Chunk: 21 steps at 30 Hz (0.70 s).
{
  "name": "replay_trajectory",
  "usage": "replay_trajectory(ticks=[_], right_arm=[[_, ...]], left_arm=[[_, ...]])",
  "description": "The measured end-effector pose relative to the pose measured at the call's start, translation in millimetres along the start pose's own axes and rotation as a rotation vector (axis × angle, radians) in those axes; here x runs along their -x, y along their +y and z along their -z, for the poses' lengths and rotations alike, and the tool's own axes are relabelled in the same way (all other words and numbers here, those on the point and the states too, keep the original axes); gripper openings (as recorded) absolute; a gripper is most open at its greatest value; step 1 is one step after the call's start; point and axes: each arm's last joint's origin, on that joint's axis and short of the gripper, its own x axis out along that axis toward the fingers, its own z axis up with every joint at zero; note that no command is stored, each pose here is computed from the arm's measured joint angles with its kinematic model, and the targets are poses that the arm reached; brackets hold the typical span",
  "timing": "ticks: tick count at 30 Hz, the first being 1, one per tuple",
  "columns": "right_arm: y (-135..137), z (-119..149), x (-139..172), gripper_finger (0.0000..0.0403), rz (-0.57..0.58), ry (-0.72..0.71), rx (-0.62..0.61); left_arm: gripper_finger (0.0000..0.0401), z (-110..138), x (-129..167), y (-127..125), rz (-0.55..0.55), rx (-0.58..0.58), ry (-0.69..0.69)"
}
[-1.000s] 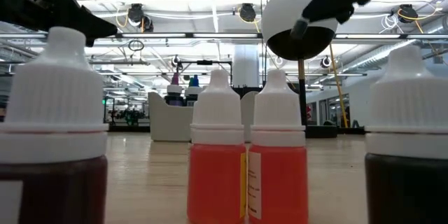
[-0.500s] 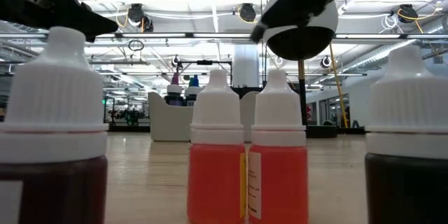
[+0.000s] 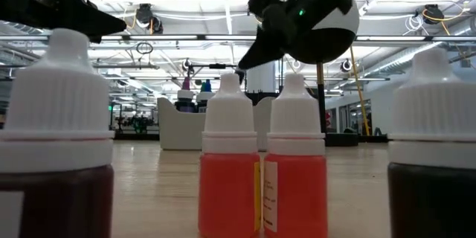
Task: Pick & Place food coloring
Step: Put the small blue food coloring bottle into the gray bin
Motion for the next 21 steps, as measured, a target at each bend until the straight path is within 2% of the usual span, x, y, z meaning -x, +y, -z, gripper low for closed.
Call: replay_trajectory(ticks=[8, 21], right_arm=[[-20, 18, -26, 0.0047, 0.041, 0.071, -0.019], [-22, 30, -45, 0.0048, 0.045, 0.096, -0.01]], left_arm=[[0.0047, 1, 0, 0, -0.017, -0.003, 0.011], [0.0047, 1, 0, 1, -0.021, -0.032, 0.009]])
